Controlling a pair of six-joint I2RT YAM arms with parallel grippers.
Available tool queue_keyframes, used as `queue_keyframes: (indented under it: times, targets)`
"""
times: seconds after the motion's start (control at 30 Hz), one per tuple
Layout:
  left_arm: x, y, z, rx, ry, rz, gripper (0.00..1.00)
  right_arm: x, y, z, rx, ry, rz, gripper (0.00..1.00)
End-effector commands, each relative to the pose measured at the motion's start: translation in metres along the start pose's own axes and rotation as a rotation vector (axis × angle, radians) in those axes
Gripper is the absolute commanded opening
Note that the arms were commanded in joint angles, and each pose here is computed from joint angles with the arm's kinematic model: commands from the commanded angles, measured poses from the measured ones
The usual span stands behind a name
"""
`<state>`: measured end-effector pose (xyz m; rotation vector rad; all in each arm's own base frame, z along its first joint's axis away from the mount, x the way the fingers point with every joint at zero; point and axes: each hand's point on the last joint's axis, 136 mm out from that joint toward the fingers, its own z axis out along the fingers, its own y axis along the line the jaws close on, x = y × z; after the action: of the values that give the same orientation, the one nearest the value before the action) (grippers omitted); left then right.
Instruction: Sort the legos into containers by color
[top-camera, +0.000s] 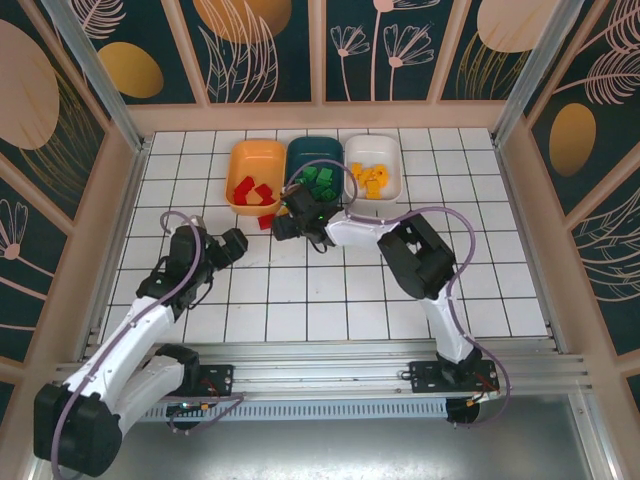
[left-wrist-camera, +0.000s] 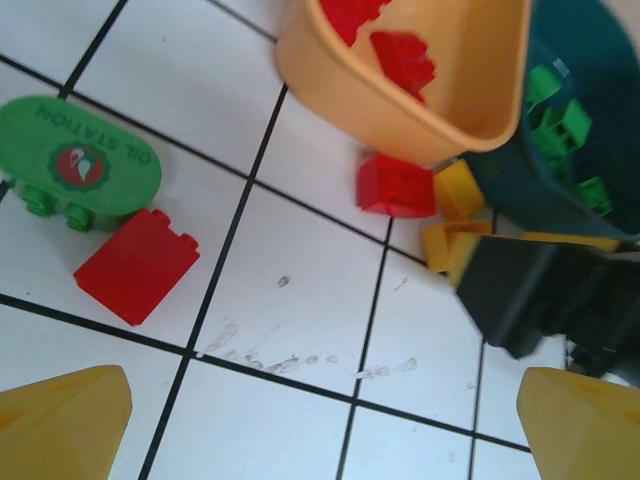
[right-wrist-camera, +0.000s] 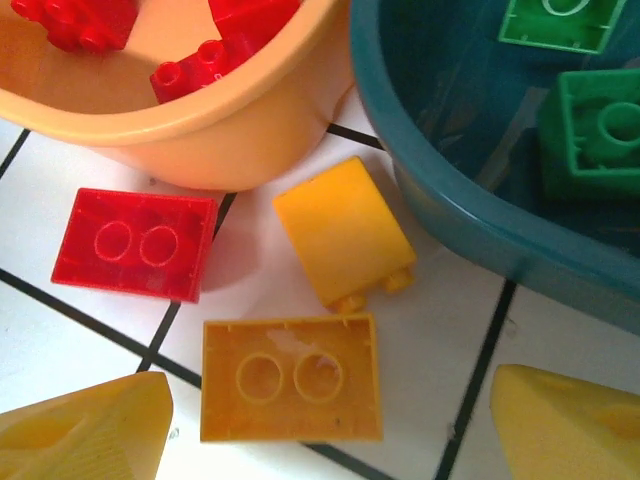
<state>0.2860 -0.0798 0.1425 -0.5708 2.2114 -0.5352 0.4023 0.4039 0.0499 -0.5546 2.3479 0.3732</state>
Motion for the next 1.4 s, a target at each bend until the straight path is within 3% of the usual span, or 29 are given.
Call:
queue_keyframes:
  times: [0.0,0.2,0.33,0.47,0.6,0.77,0.9,1.1,1.2,1.37]
  targets:
    - [-0.007,0.0,-0.004,-0.004,-0.033,-0.02,0.99,0.005,0.0,0.011,0.037,0.04,-0.047,0.83]
    - [-0.01,-0.004,-0.001,0.0,-0.028,-0.015,0.98,0.018,-0.003,0.025,0.057,0.072,-0.047,0.73]
    - [-0.007,-0.003,0.004,-0.004,-0.015,-0.02,0.98,0.021,-0.003,0.027,0.061,0.075,-0.041,0.59]
    - [-0.003,-0.002,0.007,-0.004,-0.002,-0.027,0.99,0.012,0.001,0.013,0.047,0.038,-0.033,0.41]
    - [-0.001,-0.003,0.01,0.002,0.011,-0.021,0.99,-0.007,0.008,-0.025,0.032,-0.046,-0.016,0.35]
    - [0.007,-0.011,0.017,0.051,0.054,-0.005,0.97,-0.033,-0.003,-0.085,0.02,-0.159,0.038,0.34]
    - [0.007,-0.01,0.02,0.041,0.054,-0.015,0.96,-0.051,-0.058,-0.108,0.1,-0.197,0.108,0.34]
    - [0.001,0.02,0.022,-0.132,0.015,-0.033,0.96,-0.047,-0.174,-0.092,0.258,-0.125,0.247,0.36]
    - [0.005,0.035,0.034,-0.216,0.032,0.004,0.97,-0.045,-0.212,-0.083,0.292,-0.104,0.297,0.4]
    - [0.004,0.037,0.056,-0.222,0.028,0.06,0.98,-0.058,-0.238,-0.076,0.299,-0.106,0.328,0.6]
